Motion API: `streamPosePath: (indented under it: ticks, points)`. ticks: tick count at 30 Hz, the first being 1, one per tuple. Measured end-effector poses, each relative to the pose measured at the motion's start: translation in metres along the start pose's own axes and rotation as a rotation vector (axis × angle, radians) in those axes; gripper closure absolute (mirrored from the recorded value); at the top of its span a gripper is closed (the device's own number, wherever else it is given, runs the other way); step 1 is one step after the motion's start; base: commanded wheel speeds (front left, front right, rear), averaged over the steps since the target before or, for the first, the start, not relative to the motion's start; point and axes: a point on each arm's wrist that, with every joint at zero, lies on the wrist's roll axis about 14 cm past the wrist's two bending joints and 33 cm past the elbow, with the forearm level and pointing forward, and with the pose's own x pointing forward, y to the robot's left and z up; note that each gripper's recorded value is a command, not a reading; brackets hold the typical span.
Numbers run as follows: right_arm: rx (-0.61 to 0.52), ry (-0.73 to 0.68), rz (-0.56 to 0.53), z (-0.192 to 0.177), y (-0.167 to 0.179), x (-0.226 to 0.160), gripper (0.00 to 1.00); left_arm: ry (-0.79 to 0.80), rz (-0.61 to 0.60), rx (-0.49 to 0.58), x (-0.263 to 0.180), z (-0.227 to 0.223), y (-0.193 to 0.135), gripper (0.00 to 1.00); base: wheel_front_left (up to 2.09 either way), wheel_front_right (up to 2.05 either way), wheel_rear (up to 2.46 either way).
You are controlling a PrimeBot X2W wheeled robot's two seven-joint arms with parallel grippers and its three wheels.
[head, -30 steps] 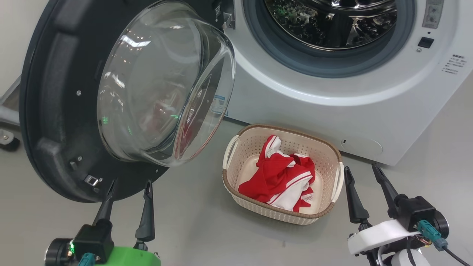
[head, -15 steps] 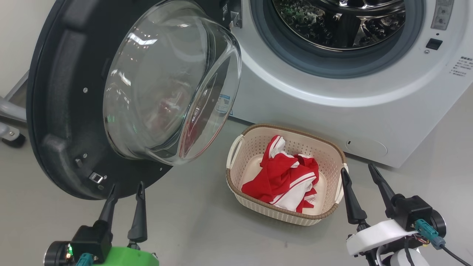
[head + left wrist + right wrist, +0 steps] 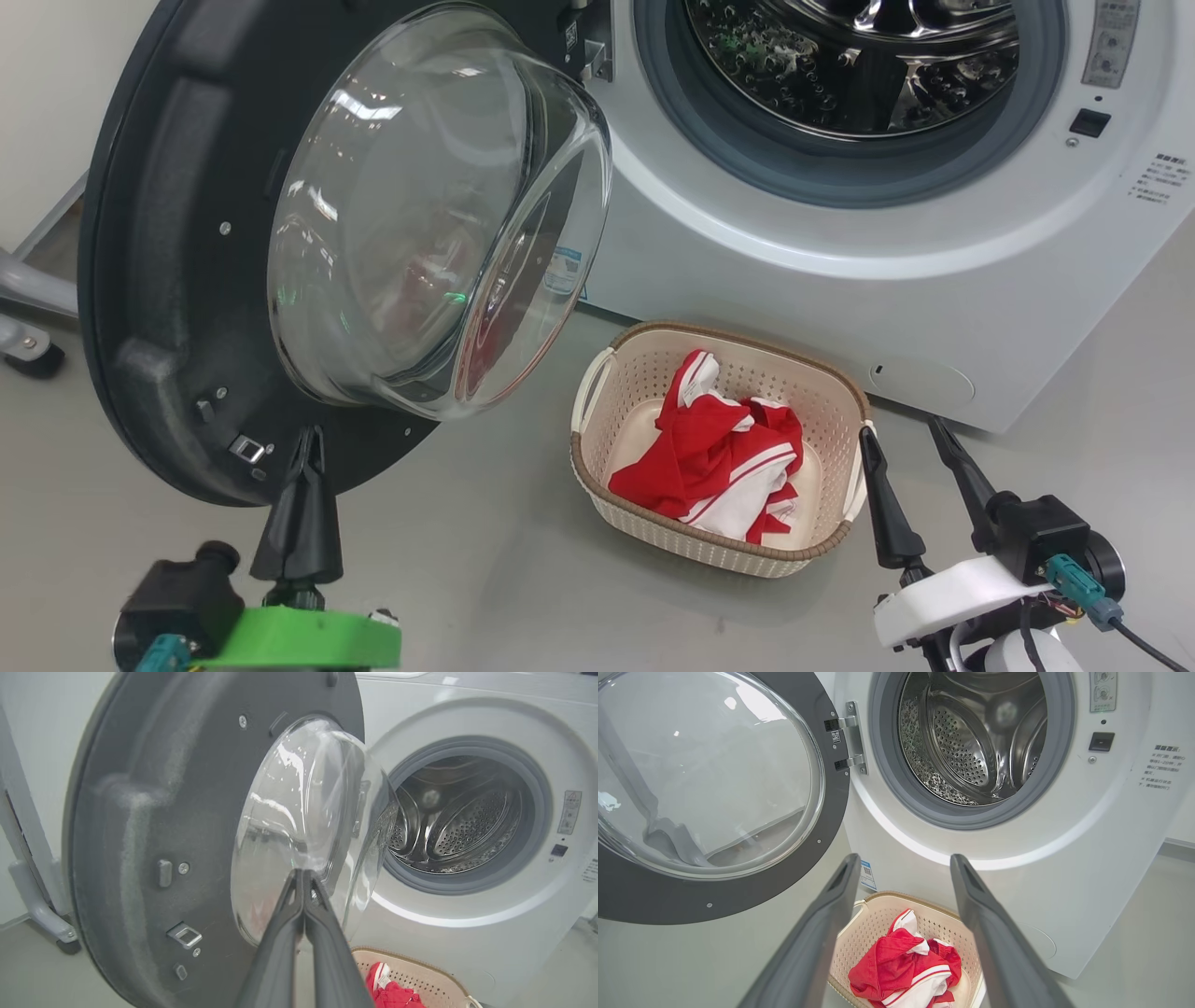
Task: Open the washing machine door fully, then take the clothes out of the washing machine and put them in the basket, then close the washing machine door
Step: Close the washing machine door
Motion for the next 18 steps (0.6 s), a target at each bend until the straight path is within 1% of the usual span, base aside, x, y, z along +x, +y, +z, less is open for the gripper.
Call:
streamPosePath:
  ticks: [3,8,12,16,18]
  points:
    - [-0.001,-0.001,0.001,0.001,0.000,0.000,0.00,-0.074,-0.040,-0.119,0.007,0.023,-0.010,1.00,0.00,0.00,0.00]
    - [-0.001,-0.002,0.002,0.001,0.001,0.000,0.00,-0.177,-0.096,-0.299,0.011,0.056,-0.016,1.00,0.00,0.00,0.00]
    - [0.002,0.004,0.003,-0.002,0.001,0.001,0.00,-0.244,-0.163,-0.525,0.012,0.081,-0.023,1.00,0.00,0.00,0.00]
    - [0.004,0.010,0.001,-0.004,-0.001,0.002,0.00,-0.310,-0.186,-0.744,0.015,0.105,-0.021,1.00,0.00,0.00,0.00]
    - [0.005,0.013,0.002,-0.006,-0.001,0.003,0.00,-0.366,-0.192,-0.800,0.017,0.122,-0.014,1.00,0.00,0.00,0.00]
